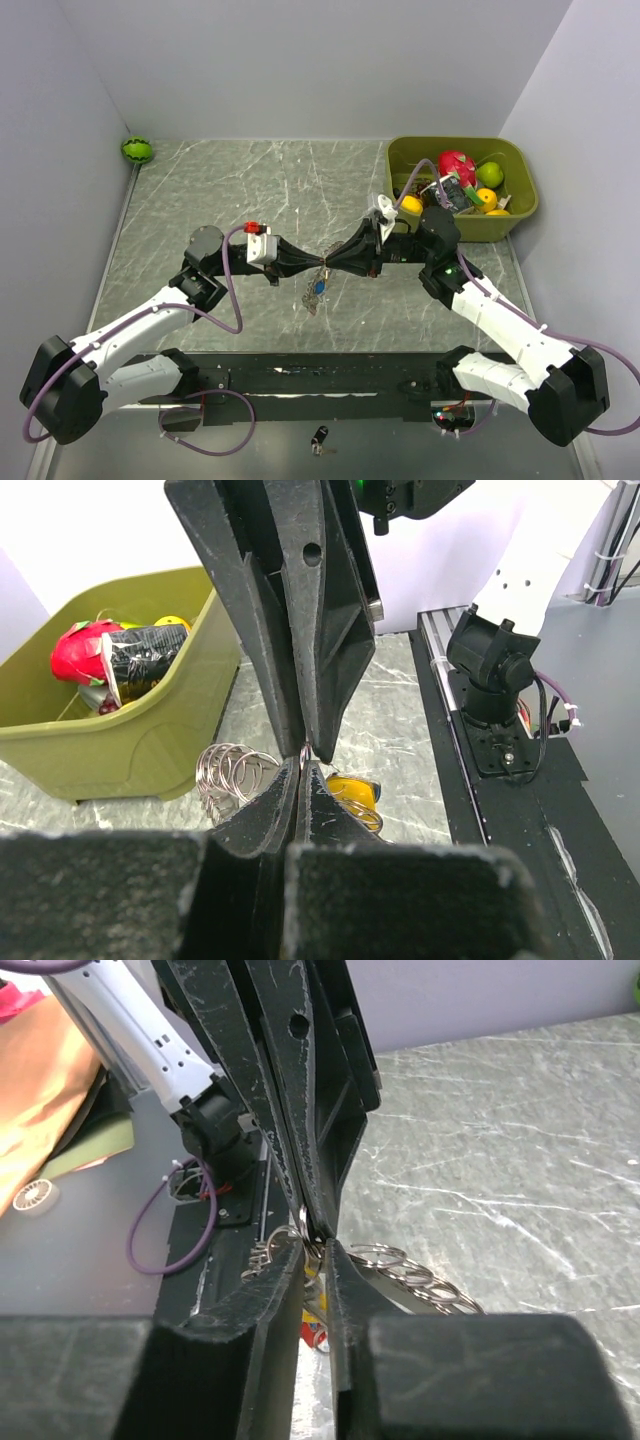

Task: Put the keys on the keyring

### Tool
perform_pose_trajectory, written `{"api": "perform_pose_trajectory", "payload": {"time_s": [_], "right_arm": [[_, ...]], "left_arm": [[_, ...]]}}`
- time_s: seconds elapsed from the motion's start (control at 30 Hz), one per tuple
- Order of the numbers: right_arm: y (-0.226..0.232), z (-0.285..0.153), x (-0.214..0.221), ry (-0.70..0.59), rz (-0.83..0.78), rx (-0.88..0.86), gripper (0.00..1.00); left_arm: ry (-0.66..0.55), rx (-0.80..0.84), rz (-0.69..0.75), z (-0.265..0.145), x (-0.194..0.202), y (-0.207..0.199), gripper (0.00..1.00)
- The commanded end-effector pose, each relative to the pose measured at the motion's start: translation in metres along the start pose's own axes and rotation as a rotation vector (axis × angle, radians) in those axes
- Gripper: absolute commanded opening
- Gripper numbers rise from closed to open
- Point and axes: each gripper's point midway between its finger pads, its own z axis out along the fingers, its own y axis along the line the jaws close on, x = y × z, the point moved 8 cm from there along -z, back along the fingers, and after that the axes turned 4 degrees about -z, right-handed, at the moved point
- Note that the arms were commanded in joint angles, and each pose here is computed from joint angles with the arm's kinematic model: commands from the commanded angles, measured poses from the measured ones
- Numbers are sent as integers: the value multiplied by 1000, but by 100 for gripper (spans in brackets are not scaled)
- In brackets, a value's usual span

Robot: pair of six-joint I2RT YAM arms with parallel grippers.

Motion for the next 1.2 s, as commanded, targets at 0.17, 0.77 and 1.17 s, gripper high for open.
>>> {"api": "perform_pose_trajectory", "payload": {"time_s": [0.17, 0.77, 1.17], "right_arm": [[-2, 6, -21, -33, -48, -23, 0], [-13, 1, -17, 73, -82, 79, 0], [-17, 1, -14, 108, -82, 132, 0]], "left_arm": [[-59, 35, 81, 6, -23, 2, 1], [167, 18, 31, 7, -6, 14, 13], [234, -8, 26, 10, 1, 18, 1]]}}
